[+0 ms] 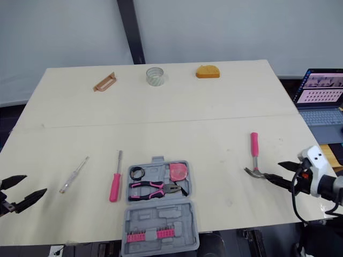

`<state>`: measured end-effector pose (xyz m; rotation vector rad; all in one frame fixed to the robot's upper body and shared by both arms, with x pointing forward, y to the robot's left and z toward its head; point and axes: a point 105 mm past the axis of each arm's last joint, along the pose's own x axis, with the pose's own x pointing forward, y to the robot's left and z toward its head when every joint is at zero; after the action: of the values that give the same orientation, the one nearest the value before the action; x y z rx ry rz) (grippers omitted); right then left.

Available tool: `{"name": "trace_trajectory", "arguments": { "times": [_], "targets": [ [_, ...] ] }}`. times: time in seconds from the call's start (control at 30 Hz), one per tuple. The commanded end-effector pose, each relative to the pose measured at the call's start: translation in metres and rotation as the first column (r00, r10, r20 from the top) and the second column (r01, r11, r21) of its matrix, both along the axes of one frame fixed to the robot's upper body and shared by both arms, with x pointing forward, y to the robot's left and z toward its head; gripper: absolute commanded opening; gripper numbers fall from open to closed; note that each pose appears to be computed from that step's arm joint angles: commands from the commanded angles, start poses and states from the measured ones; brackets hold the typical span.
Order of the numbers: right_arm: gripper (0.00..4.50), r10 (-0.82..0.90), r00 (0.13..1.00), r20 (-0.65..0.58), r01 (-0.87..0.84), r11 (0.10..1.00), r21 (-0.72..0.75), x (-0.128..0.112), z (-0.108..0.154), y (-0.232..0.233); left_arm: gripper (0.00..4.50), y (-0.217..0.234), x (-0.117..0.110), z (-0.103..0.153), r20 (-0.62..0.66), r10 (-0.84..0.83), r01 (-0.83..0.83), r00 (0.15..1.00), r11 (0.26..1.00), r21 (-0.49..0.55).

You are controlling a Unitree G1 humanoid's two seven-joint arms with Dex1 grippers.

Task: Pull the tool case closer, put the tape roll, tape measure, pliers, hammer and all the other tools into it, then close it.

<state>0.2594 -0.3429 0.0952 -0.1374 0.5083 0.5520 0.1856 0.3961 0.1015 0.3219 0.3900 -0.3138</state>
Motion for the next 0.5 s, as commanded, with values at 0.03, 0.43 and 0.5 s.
{"name": "trace_trajectory", "arguments": {
  "times": [0.03,0.43,0.5],
  "targets": [
    [4.38,-0.069,0.997,0.042,0.070,0.997,-0.031,-0.002,0.008,-0.022,4.50,0.012,-0.008,0.005,0.016,0.047,-0.047,0.999,0.998,0.029],
    [4.38,-0.091,0.996,0.014,0.091,0.994,-0.056,-0.010,-0.005,-0.036,4.50,0.018,-0.012,-0.004,0.007,0.076,-0.076,0.997,0.997,0.029],
    [4.38,-0.091,0.996,0.014,0.092,0.994,-0.057,-0.010,-0.005,-0.037,4.50,0.018,-0.012,-0.004,0.007,0.076,-0.077,0.997,0.997,0.029]
  ]
}}
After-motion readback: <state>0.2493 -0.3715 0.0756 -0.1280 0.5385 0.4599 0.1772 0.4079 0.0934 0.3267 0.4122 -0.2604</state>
